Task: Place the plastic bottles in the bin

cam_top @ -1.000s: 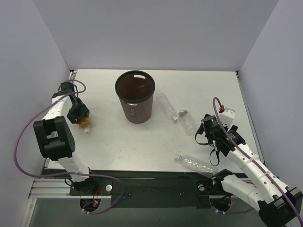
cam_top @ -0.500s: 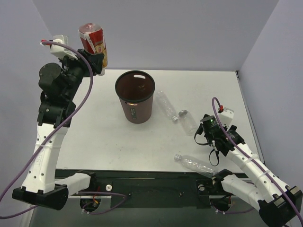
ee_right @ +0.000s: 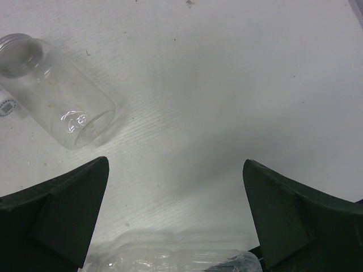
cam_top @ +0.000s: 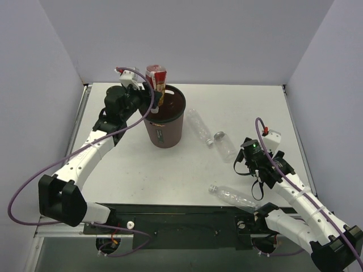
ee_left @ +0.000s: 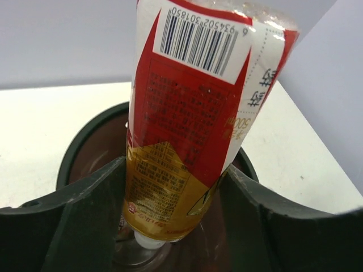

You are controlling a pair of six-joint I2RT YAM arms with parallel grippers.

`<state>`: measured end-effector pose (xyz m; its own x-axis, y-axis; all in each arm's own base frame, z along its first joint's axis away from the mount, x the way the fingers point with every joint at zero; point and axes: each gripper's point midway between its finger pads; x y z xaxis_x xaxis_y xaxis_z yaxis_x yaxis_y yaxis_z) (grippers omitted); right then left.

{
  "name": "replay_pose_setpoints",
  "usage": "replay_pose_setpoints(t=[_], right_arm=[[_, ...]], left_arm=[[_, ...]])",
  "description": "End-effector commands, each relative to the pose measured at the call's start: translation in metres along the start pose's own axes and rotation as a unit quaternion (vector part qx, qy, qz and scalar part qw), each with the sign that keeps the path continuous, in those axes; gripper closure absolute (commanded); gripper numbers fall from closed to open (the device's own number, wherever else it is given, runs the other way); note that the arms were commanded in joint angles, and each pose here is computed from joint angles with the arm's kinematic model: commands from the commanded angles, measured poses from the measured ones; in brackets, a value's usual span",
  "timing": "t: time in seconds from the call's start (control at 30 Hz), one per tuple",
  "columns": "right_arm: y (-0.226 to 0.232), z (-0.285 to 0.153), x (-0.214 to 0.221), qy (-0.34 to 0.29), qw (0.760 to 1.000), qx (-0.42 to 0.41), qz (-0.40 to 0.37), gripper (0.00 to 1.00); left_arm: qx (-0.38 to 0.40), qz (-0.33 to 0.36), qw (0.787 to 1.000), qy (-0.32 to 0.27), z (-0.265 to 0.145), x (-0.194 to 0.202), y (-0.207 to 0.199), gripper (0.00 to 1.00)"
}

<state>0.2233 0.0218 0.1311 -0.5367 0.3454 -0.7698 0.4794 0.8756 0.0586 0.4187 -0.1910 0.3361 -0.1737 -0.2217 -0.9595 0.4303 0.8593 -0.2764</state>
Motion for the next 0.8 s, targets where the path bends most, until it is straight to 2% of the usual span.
replay_pose_setpoints(t=[0.0,0.03,0.27,0.3,0.33,0.4,0.57,0.77], right_arm=[[-0.007,-0.005,-0.002,-0.004,1.000,0.010,0.002,0.01],[-0.007,-0.005,-0.001,-0.003,1.000,0.010,0.001,0.01],[-0.013,-0.004,-0.003,-0.007,1.000,0.023,-0.014,0.01],[-0.012,-0.004,-0.006,-0.009,1.000,0.025,-0.017,0.01],[-0.011,-0.004,-0.008,-0.009,0.999,0.025,-0.031,0.01],[-0.003,-0.003,-0.012,0.001,0.998,0.018,-0.064,0.00],[0.038,0.007,-0.014,0.059,0.989,-0.029,-0.136,0.00],[0.090,0.026,-0.005,0.131,0.966,-0.101,-0.200,0.00]], left_arm=[[0.032,-0.006,0.997,-0.071,0.004,-0.039,-0.017,0.14],[0.028,-0.009,0.998,-0.064,0.005,-0.036,-0.015,0.09],[0.008,0.004,0.999,-0.031,-0.004,-0.041,-0.018,0.08],[0.012,0.012,0.999,-0.035,-0.009,-0.051,-0.026,0.08],[0.007,0.014,1.000,-0.011,-0.013,-0.042,-0.027,0.08],[0.007,0.026,1.000,-0.007,-0.025,-0.047,-0.037,0.08],[0.000,0.033,0.999,-0.009,-0.072,-0.057,-0.050,0.07],[-0.063,0.040,0.997,-0.001,-0.132,-0.050,-0.026,0.07]])
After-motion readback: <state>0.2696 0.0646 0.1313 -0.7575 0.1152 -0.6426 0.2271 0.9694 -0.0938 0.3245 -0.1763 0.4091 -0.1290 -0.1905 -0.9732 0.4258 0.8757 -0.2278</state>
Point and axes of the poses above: each gripper's point midway between its finger pads, its own z axis out along the fingers, its own y axis along the line the jaws close on, x = y × z, and after that the axes turned 4 degrees about z, right-handed
